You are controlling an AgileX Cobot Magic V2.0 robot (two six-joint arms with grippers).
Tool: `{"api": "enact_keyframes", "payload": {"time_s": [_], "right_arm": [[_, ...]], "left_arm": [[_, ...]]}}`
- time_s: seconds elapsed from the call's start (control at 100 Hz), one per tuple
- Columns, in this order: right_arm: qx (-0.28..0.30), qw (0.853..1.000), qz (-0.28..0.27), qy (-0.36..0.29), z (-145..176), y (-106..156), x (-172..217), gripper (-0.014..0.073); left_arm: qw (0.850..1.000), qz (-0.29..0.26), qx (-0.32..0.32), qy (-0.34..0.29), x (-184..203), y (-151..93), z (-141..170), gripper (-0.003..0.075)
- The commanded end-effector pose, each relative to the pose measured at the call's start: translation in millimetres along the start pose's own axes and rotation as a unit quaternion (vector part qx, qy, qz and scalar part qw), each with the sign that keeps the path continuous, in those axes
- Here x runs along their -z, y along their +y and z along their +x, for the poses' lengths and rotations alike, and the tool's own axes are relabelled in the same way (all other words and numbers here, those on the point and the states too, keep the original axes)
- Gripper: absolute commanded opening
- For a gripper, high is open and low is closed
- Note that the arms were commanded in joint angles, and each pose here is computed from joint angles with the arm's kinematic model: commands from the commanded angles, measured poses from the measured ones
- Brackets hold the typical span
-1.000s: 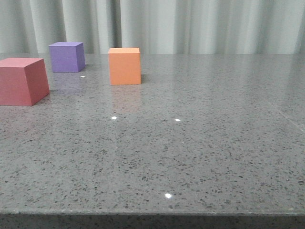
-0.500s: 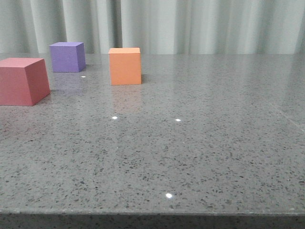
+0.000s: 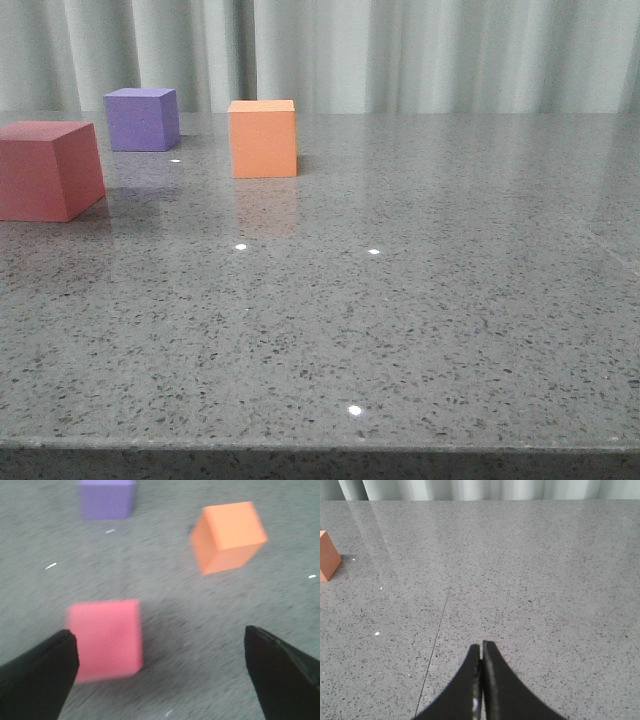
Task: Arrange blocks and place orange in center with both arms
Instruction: 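Lower the left gripper over the orange cube and close on it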
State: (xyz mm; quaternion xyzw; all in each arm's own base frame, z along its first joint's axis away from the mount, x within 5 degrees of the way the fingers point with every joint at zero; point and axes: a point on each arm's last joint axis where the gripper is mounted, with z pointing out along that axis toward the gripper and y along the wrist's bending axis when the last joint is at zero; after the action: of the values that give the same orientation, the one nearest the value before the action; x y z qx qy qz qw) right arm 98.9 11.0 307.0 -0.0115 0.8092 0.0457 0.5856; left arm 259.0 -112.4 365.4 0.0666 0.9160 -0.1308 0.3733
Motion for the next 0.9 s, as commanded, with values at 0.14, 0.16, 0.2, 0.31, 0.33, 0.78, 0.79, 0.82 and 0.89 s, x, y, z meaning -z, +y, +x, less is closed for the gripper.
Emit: {"api": "enact_keyframes", "payload": {"time_s": [0.14,0.16,0.2,0.31,0.33,0.78,0.79,0.82,0.89], "right_arm": [[0.005,0.999,-0.012,-0.05,-15,2,4,-0.0111],[0.005,0.999,-0.012,-0.05,-15,2,4,-0.0111],[0.005,0.999,-0.012,-0.05,-15,2,4,-0.0111],[0.005,0.999,-0.012,-0.05,-15,2,4,-0.0111],[0.005,0.999,-0.012,-0.05,-15,2,4,-0.0111],[0.005,0.999,-0.012,-0.05,-15,2,4,-0.0111],[0.005,0.999,-0.012,-0.05,-15,2,4,-0.0111],[0.005,0.999,-0.012,-0.05,-15,2,4,-0.0111],[0.005,0.999,-0.012,-0.05,-15,2,4,-0.0111]], "left_arm": [[0.997,0.061,-0.016,-0.05,-32,-55,-49,0.0636],[0.997,0.064,-0.015,-0.05,-36,-59,-52,0.0636],[0.996,0.066,-0.018,-0.052,-44,-66,-58,0.0631],[0.997,0.057,-0.02,-0.053,-64,-82,-68,0.0627],[0.997,0.054,-0.021,-0.054,-67,-84,-69,0.0626],[0.999,-0.009,-0.036,-0.024,-120,-99,-67,0.0626],[0.999,-0.011,-0.034,-0.022,-121,-98,-67,0.0626],[0.999,-0.015,-0.033,-0.024,-122,-98,-67,0.0626],[0.999,-0.024,-0.035,-0.028,-123,-96,-67,0.0626]]}}
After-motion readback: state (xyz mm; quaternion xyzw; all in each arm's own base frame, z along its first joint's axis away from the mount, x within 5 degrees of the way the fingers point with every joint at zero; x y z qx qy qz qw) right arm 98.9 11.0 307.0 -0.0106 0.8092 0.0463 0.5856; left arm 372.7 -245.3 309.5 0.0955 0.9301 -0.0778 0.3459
